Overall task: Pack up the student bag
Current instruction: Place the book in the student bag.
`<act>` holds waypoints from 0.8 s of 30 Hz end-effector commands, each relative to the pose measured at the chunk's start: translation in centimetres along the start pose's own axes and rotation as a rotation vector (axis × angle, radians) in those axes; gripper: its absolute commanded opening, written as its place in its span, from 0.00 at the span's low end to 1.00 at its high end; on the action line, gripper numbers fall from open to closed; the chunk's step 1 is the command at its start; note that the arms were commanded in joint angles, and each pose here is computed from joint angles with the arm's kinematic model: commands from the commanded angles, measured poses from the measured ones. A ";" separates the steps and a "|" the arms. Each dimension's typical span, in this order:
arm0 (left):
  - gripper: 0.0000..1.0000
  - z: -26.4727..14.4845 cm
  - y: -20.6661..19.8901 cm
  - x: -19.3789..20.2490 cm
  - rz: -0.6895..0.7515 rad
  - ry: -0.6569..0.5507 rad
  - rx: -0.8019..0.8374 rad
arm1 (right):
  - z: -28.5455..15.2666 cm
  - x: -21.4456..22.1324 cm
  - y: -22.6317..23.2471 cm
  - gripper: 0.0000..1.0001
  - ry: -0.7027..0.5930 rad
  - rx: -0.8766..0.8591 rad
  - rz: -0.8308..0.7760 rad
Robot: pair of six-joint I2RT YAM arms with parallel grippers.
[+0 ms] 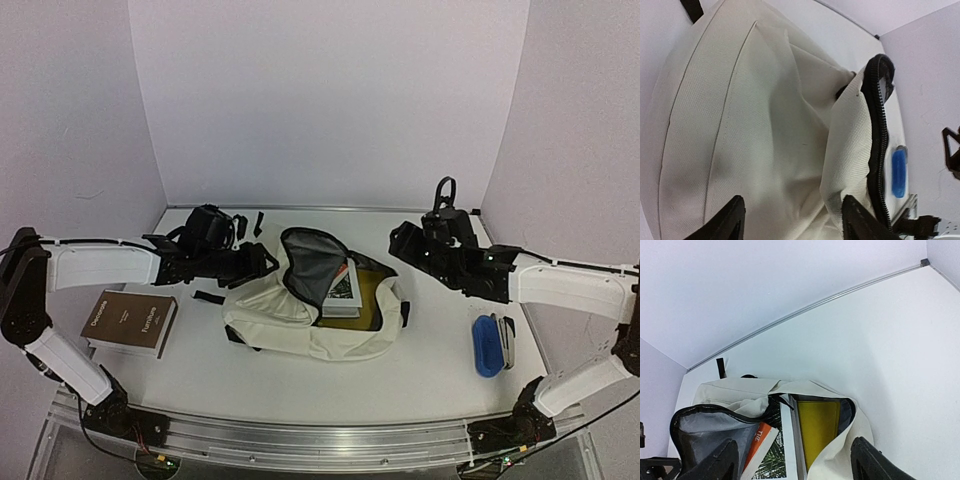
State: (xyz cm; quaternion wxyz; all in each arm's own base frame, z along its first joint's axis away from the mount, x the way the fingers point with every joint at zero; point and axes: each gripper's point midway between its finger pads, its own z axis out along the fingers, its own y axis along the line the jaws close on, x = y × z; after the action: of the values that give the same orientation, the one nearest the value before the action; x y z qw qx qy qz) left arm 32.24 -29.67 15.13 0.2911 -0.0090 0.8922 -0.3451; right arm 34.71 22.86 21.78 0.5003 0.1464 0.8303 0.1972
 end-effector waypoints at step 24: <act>1.00 -13.4 20.4 -3.5 -0.065 0.023 -0.990 | -2.8 -2.1 -4.6 0.92 -0.103 0.095 -0.001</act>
State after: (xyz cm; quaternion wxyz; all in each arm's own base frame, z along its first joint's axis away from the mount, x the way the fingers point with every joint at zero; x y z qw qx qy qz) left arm 31.41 -7.49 12.46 0.2470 -0.1701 0.9537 0.0210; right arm 33.16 18.64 21.89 0.5244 0.1632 0.8214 0.1540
